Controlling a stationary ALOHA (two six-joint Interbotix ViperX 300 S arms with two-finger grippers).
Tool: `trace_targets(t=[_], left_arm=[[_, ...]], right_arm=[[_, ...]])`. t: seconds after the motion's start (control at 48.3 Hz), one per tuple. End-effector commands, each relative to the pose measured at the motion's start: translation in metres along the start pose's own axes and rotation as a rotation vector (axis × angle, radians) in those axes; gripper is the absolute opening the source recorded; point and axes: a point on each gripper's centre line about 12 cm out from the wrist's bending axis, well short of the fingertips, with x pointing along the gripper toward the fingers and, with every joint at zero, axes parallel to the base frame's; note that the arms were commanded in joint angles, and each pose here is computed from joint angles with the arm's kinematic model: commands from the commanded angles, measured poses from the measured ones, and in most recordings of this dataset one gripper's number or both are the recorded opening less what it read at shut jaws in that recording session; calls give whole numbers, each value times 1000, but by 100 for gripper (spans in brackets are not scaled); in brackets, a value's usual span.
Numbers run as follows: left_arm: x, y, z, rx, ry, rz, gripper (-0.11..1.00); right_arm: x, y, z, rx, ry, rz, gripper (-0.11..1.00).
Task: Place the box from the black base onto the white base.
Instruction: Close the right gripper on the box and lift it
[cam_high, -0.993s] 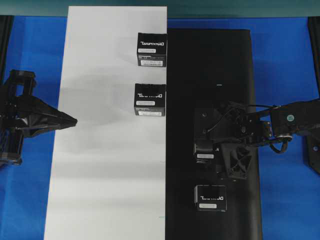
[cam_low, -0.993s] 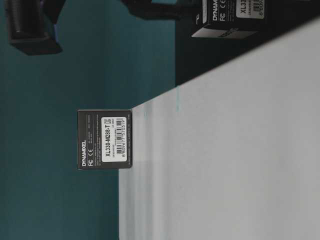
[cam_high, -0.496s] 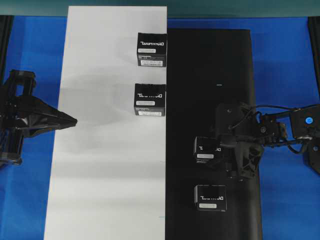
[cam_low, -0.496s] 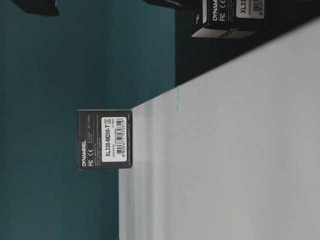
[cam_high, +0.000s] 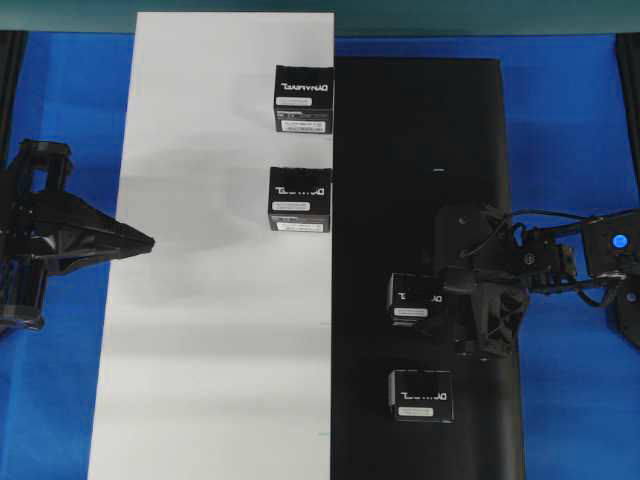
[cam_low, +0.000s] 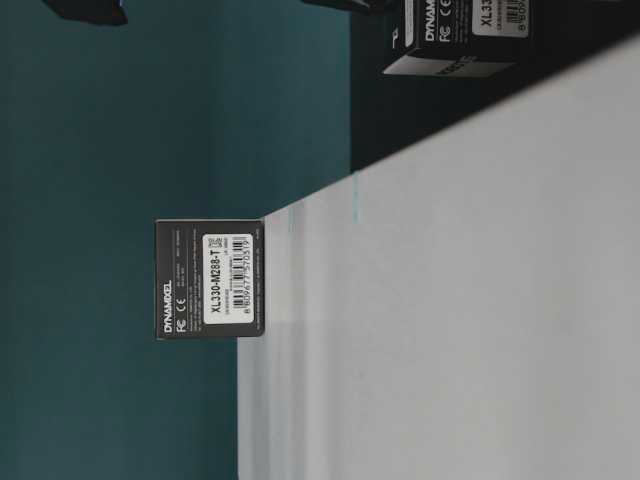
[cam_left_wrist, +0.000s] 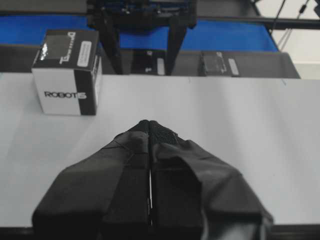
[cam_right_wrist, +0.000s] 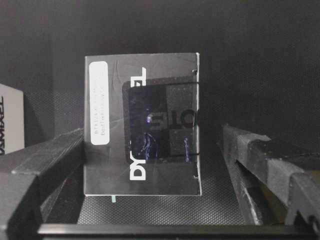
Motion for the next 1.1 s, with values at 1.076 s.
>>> trace_targets(t=[1.076], left_arm=[[0, 0, 9, 1, -25, 2, -6]], right_arm=[[-11, 12, 18, -23, -99, 34, 58]])
